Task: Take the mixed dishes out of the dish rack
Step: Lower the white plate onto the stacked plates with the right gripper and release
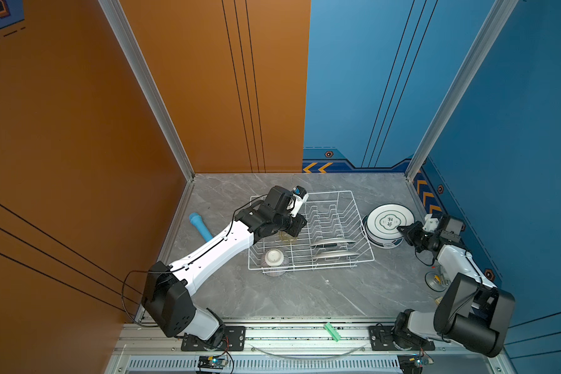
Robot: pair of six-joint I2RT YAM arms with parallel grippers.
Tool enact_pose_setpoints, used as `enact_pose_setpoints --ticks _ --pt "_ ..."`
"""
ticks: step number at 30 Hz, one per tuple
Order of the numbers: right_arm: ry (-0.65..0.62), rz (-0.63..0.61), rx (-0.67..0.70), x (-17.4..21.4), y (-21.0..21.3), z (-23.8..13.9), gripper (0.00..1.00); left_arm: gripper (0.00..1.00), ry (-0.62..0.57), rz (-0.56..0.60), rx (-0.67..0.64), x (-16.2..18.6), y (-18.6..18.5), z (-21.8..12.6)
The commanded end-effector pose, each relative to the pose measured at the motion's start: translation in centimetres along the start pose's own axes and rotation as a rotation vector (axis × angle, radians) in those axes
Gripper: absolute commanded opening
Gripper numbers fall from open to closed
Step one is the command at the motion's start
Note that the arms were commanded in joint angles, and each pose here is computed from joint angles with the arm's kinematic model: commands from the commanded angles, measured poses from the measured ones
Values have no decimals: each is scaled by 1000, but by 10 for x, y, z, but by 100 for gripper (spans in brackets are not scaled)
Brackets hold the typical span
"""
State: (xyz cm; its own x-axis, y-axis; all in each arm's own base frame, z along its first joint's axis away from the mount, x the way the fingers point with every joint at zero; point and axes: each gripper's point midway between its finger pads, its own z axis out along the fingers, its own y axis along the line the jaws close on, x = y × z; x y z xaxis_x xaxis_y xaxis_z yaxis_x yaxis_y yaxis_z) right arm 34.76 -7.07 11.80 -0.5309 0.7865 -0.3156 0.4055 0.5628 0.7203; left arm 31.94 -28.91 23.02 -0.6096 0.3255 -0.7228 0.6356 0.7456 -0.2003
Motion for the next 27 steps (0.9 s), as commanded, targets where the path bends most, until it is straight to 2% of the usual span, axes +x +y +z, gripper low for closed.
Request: enact_pose_setpoints --ticks 1,15,22,27 --pt "-40 -12 -18 -12 -1 8 0 32 1 20 -22 1 3 -6" --pt "32 36 5 -2 -22 36 0 32 16 42 -26 1 0 -3" --pt "59 41 13 5 -26 40 10 32 20 45 -30 2 0 -4" --pt "78 35 34 10 -30 40 22 32 20 51 -33 2 0 -5"
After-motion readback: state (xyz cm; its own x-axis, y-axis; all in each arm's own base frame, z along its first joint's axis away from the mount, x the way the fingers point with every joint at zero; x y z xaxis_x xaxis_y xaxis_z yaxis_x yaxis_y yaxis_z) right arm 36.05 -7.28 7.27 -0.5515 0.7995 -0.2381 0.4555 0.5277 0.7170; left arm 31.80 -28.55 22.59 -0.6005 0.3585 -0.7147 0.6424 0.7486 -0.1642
